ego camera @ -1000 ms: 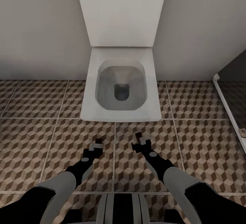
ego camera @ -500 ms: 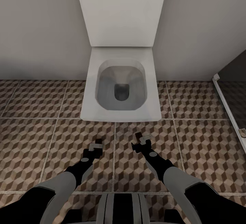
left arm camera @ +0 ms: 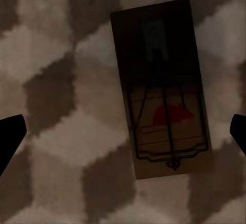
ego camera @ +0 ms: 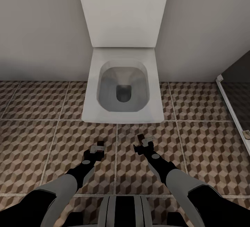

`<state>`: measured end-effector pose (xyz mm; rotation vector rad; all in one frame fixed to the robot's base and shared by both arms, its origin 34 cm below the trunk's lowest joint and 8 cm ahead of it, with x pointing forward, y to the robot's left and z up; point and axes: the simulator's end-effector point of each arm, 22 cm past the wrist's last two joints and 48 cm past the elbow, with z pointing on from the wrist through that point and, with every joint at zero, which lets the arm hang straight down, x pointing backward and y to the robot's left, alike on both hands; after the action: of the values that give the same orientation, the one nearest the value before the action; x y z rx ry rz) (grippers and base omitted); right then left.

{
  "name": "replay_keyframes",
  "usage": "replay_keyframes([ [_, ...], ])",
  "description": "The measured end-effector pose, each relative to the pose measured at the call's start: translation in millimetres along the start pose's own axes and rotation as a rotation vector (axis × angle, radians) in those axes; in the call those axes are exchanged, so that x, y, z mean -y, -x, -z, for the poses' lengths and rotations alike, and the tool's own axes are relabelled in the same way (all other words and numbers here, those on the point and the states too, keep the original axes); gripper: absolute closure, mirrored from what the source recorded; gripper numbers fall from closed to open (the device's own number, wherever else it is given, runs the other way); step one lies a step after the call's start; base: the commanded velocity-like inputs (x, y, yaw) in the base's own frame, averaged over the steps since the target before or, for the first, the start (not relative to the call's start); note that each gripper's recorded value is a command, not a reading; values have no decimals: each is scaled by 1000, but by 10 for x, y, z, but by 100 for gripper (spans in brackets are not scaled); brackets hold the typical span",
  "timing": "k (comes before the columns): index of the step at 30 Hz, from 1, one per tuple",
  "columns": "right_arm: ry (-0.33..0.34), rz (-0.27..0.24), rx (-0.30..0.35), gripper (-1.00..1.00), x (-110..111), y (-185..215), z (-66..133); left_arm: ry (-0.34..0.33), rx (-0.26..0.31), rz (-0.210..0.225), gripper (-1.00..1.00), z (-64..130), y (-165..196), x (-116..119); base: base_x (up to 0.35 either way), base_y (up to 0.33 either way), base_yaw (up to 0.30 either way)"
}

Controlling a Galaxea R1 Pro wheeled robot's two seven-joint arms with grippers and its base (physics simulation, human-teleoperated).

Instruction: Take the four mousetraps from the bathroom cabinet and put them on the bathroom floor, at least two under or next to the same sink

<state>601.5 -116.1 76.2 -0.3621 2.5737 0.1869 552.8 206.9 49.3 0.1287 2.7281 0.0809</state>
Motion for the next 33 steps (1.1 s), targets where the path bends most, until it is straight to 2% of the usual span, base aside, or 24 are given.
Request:
replay_keyframes([
  [17,0,0,0,-100,0,0,-1,0,-1,0,-100,0,-5,-1,-15,0,0],
  [33,0,0,-1,-100,0,-6,-2,1,-14,-2,-100,4,-73,-3,-291,0,0],
])
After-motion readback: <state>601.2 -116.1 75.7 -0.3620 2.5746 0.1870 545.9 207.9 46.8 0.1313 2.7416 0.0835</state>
